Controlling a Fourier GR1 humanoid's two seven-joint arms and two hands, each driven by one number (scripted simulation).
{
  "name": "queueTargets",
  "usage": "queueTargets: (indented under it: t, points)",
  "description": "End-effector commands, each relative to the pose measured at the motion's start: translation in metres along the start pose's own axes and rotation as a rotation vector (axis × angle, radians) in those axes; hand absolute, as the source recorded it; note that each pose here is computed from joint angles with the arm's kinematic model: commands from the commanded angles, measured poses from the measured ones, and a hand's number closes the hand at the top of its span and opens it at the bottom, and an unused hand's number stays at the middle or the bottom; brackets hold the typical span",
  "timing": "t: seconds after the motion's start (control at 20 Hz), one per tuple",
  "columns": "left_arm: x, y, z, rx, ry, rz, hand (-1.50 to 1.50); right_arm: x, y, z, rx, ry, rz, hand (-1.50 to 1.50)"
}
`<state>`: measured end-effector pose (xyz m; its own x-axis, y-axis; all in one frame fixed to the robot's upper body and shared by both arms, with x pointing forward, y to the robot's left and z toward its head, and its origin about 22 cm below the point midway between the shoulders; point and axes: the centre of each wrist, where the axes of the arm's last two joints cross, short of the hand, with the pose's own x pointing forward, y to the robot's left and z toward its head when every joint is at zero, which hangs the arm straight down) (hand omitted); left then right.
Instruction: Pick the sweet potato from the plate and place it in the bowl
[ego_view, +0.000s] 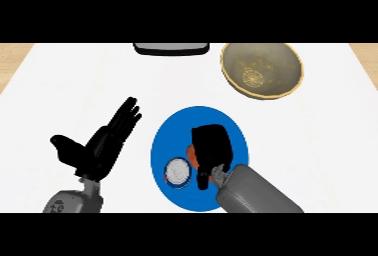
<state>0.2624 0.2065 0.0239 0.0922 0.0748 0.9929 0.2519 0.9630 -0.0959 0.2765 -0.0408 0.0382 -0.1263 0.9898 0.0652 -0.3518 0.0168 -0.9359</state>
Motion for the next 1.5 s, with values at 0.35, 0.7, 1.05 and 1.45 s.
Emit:
queueTargets:
  t: [0.35,0.7,1.05,1.45]
  points:
    - [-0.007,0.008,0.003,0.02,-0.007,0.012,0.0,-0.031,-0.057,0.072,-0.222,-0.179,-0.035,1.5]
    - [0.001,0.007,0.006,0.006,-0.008,0.011,0.0,-0.04,-0.122,0.126,-0.45,-0.16,-0.082,1.5]
    - [-0.004,-0.016,-0.009,-0.007,-0.002,0.015,0.0,-0.043,-0.164,0.136,-0.535,-0.116,-0.156,1.5]
    - [0.003,-0.023,-0.014,-0.008,-0.011,-0.011,0.0,-0.067,-0.208,0.085,-0.599,-0.074,-0.196,1.5]
